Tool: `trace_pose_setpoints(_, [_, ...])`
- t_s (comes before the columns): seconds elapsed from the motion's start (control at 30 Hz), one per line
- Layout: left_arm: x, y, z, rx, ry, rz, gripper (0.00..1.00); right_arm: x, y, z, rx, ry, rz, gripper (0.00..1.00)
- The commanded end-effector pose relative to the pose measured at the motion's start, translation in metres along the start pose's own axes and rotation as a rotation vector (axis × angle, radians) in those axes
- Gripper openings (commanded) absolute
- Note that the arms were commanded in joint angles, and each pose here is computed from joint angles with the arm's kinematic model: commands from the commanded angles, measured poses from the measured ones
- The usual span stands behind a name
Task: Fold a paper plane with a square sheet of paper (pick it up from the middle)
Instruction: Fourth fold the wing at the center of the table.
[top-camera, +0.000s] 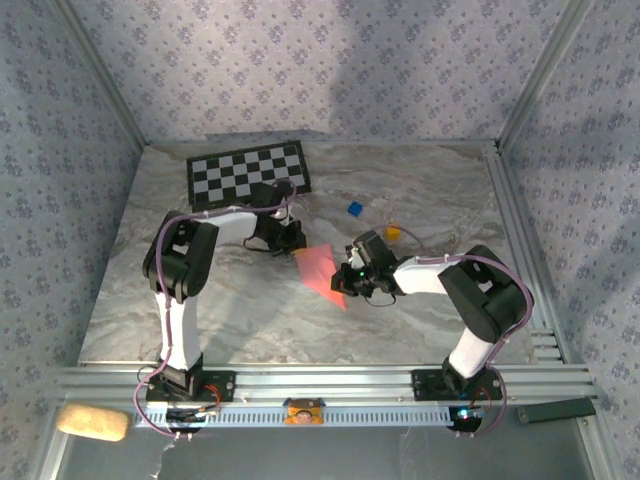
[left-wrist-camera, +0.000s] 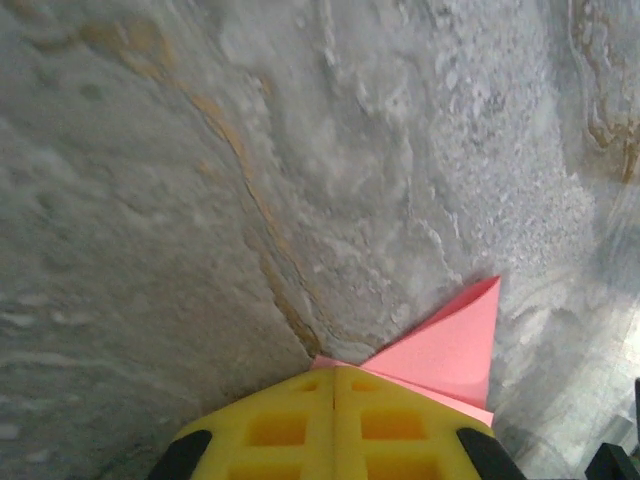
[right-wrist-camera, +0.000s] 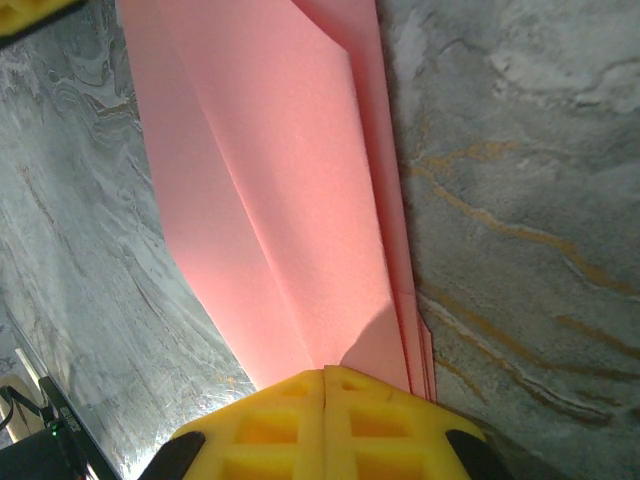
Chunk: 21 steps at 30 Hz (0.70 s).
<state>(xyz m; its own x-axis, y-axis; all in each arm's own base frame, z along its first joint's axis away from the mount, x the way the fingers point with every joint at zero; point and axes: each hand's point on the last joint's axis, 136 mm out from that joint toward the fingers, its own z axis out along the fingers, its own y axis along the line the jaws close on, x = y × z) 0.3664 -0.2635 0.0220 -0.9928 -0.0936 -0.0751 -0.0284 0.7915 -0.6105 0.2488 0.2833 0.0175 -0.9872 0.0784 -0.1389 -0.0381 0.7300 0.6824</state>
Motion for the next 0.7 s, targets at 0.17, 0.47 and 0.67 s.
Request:
trace_pose_setpoints(0.17, [-0.031,0.009,-0.028,-0.079,-0.098,0.010,0.03,0.047,-0.058,0.004,0.191,0.130,0.108,0.00])
trace_pose_setpoints(0.47, [-0.005,-0.042,-0.046,0.037,-0.099,0.068,0.05,0.046,-0.058,0.005,0.190,0.127,0.114,0.00])
trace_pose_setpoints(0.67, [0.048,-0.064,-0.015,0.088,0.003,0.105,0.04,0.045,-0.058,0.004,0.194,0.120,0.116,0.00])
